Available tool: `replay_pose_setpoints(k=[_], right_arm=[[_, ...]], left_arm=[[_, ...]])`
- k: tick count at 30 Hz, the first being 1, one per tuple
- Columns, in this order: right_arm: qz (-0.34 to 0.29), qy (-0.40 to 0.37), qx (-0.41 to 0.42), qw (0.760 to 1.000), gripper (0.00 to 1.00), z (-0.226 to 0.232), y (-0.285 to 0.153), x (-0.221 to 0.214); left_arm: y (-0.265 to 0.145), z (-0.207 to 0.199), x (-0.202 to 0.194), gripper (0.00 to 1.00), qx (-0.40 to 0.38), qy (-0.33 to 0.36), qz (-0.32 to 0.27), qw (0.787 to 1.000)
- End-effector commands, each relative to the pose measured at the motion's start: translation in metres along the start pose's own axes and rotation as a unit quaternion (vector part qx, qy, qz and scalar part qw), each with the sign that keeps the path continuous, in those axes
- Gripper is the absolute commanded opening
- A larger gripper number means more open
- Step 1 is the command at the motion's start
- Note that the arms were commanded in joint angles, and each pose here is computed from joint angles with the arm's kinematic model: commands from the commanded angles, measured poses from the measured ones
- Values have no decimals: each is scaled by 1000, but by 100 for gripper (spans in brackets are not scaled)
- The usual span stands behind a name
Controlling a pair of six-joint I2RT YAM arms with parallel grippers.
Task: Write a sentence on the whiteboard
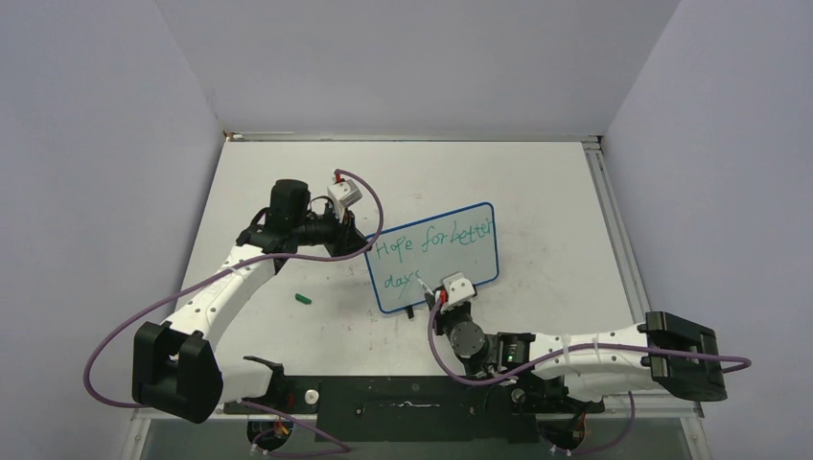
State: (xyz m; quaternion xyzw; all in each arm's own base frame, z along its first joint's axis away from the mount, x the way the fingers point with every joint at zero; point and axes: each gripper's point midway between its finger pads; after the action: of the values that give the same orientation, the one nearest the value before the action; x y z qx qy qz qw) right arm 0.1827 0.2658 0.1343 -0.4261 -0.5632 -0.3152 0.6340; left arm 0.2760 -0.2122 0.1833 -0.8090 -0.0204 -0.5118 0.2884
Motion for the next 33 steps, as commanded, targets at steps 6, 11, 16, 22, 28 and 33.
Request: replay_pose_setpoints(k=[6,11,16,22,28,33], right_arm=[[-6,4,13,1000,5,10,3,-1],[-7,1,12,1000,5,12,6,-1],[-4,-3,3,1000,5,10,7,-4],[0,-6,-12,1000,5,2,5,-6],[-2,-10,-26,1000,5,-5,4,-3],[-6,-10,-30,999,5,-7,3,-1]], left_arm=[[-1,4,-6,0,13,5,19,1000],[-1,4,-6,0,13,5,19,1000],[-1,4,-6,0,13,5,20,1000],[-1,4,-6,0,13,5,19,1000],[-1,4,-6,0,13,4,20,1000],[-1,4,-6,0,13,5,20,1000]])
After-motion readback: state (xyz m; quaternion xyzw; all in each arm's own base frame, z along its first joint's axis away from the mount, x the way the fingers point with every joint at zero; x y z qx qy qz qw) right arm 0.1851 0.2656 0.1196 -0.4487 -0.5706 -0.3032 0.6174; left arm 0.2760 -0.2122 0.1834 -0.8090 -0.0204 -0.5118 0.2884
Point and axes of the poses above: each gripper's point midway between its finger pads, its own y axis out along the fingers, its own z axis along the line the jaws close on, x = y × z
